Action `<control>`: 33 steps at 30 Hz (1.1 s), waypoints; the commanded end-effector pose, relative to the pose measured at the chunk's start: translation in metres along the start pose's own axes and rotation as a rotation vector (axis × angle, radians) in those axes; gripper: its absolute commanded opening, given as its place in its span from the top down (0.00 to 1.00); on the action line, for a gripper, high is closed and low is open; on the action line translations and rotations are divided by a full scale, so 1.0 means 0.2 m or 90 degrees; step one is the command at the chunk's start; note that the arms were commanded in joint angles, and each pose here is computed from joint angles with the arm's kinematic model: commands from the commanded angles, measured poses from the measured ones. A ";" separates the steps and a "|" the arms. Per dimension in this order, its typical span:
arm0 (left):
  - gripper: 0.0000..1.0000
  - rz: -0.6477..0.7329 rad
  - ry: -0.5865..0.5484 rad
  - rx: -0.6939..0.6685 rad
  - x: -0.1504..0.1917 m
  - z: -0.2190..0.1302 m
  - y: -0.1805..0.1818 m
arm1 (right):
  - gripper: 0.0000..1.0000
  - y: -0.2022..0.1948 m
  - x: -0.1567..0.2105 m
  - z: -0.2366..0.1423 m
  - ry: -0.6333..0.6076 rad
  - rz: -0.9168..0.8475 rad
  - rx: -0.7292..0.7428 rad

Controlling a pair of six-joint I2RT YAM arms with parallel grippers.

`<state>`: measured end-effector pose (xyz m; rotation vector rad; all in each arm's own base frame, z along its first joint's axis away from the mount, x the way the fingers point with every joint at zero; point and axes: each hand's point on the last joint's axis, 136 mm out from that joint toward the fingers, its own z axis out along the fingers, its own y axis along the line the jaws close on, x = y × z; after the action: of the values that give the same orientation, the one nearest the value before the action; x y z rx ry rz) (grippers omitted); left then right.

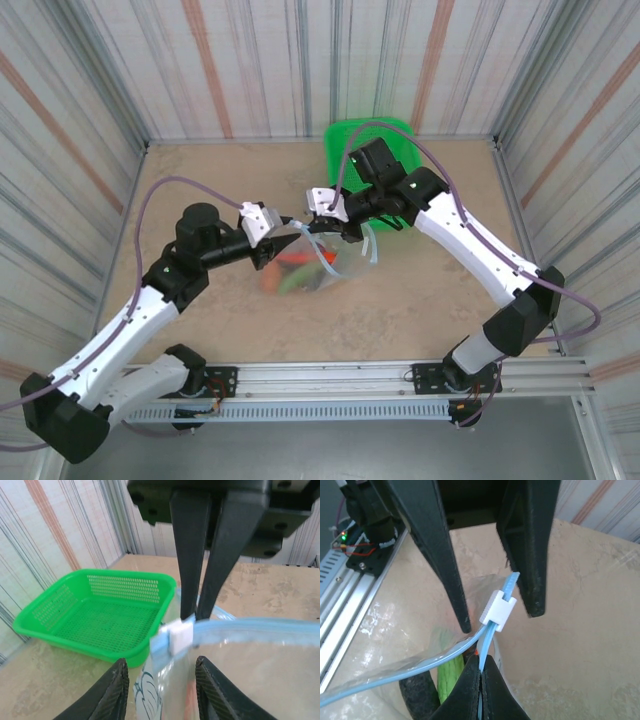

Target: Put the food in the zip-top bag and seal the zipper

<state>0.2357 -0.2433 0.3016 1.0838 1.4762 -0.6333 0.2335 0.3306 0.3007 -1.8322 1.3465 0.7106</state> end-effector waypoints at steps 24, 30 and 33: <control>1.00 0.009 -0.062 0.044 -0.08 -0.02 -0.06 | 0.86 -0.03 -0.09 -0.09 -0.034 -0.002 0.062; 1.00 0.011 -0.061 0.045 -0.06 -0.02 -0.07 | 0.69 0.03 -0.18 -0.16 -0.048 0.001 0.062; 1.00 0.012 -0.063 0.042 -0.06 -0.01 -0.06 | 0.68 0.06 -0.22 -0.16 -0.056 0.017 0.041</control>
<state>0.2225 -0.2514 0.3011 1.1047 1.4256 -0.7391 0.2229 0.3271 0.3357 -1.7269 1.3152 0.6928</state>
